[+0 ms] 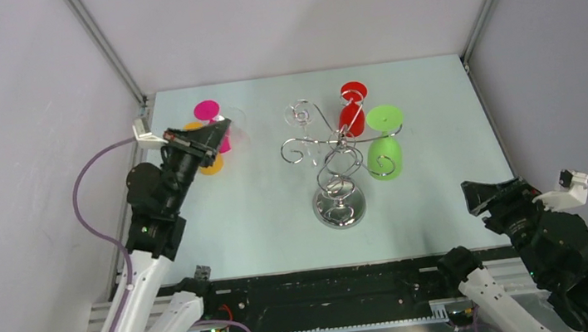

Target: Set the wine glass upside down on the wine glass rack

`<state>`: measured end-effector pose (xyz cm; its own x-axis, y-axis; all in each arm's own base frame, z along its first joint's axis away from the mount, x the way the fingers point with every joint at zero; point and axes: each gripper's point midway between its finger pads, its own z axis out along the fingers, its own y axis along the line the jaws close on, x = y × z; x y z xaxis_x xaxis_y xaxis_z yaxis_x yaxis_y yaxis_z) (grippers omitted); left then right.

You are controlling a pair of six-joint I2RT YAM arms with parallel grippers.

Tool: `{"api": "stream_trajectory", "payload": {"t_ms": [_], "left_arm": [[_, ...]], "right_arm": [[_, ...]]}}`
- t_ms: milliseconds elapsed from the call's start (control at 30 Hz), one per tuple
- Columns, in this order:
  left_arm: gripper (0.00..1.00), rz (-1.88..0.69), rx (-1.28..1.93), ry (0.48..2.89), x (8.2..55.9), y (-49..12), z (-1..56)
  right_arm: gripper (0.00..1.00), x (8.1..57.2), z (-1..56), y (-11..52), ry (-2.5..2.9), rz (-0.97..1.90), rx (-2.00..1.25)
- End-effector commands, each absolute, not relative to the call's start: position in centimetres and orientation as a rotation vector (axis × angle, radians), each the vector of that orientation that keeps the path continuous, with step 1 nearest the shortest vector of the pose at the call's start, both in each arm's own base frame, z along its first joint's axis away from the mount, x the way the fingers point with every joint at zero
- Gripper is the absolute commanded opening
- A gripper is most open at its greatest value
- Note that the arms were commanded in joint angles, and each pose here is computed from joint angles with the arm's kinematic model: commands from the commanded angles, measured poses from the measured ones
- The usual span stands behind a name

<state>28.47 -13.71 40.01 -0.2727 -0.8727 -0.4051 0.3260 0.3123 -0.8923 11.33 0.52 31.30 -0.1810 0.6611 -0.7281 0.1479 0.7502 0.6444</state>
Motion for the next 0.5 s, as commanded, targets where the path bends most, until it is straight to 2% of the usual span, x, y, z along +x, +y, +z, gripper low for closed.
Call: {"api": "stream_trajectory", "payload": {"t_ms": [0,133,467], "left_arm": [[0.00,-1.313,-0.444,1.544,25.6,-16.1,38.4],[0.00,-1.286,-0.443,1.625,23.8,-15.9,36.3],[0.00,-1.448,-0.370,1.770,19.9,-18.6,34.1]], "right_arm": [[0.70,10.9,31.3,-1.7,1.648,0.509,0.740],[0.70,10.9,31.2,-2.0,1.647,0.544,0.734],[0.69,12.5,30.5,-1.2,1.720,0.547,0.709]]}}
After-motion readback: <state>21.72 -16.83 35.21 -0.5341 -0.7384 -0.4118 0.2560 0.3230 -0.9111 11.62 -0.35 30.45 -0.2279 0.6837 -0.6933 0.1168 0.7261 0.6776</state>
